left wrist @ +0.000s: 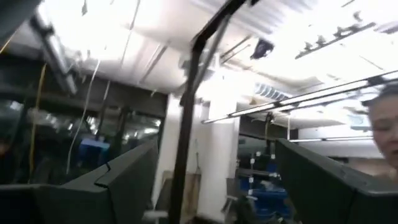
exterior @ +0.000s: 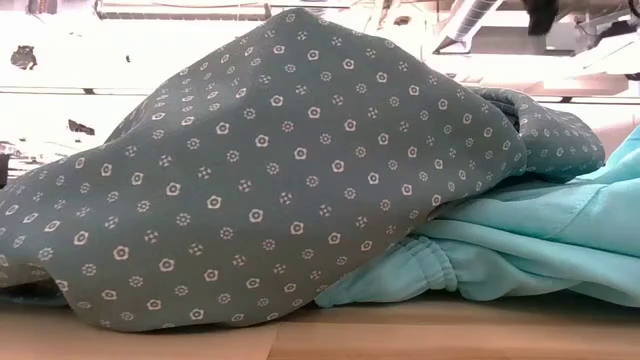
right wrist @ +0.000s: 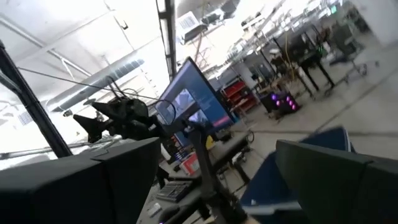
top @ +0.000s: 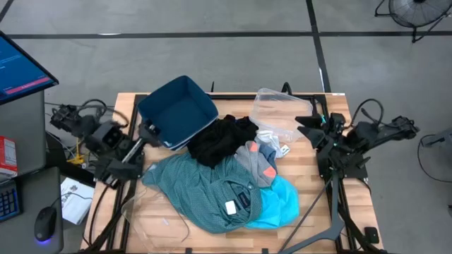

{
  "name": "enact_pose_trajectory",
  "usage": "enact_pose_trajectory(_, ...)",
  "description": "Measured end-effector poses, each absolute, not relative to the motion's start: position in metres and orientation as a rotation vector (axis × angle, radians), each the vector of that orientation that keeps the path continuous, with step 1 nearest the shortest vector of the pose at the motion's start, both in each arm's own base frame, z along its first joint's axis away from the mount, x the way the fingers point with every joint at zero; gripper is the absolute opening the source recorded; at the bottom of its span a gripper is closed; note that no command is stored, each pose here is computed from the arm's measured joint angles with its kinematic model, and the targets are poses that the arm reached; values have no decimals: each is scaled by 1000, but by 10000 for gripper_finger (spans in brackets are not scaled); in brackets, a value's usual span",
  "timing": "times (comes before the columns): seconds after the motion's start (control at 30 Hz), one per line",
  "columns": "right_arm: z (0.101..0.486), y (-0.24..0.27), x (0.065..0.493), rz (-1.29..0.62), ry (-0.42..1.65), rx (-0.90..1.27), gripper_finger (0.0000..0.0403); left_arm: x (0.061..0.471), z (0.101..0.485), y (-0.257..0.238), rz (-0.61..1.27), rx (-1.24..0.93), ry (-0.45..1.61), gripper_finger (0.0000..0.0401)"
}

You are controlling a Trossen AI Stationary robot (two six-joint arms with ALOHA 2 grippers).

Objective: Pick & Place Cloths
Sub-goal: Put the black shirt into the blue bin

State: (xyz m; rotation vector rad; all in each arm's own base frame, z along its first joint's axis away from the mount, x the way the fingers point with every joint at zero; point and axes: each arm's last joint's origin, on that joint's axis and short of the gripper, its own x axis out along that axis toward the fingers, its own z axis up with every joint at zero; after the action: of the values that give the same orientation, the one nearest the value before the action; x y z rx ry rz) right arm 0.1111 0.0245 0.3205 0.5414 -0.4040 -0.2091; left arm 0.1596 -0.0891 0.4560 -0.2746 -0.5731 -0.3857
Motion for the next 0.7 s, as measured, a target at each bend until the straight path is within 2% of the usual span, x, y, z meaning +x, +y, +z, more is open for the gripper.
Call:
enact_pose_trajectory(0.2,343,28,120,-232,-393,402,311,197,431,-63,-191,-259,-285,307)
enact_pose_trajectory(0.47,337,34,136,-251,-318,359,311,248,373,-27,55,-137,126,307)
enact_pose_trajectory(0.7,328,39,150,-258,-265,368,311,301,314,-20,106,-9,376,307)
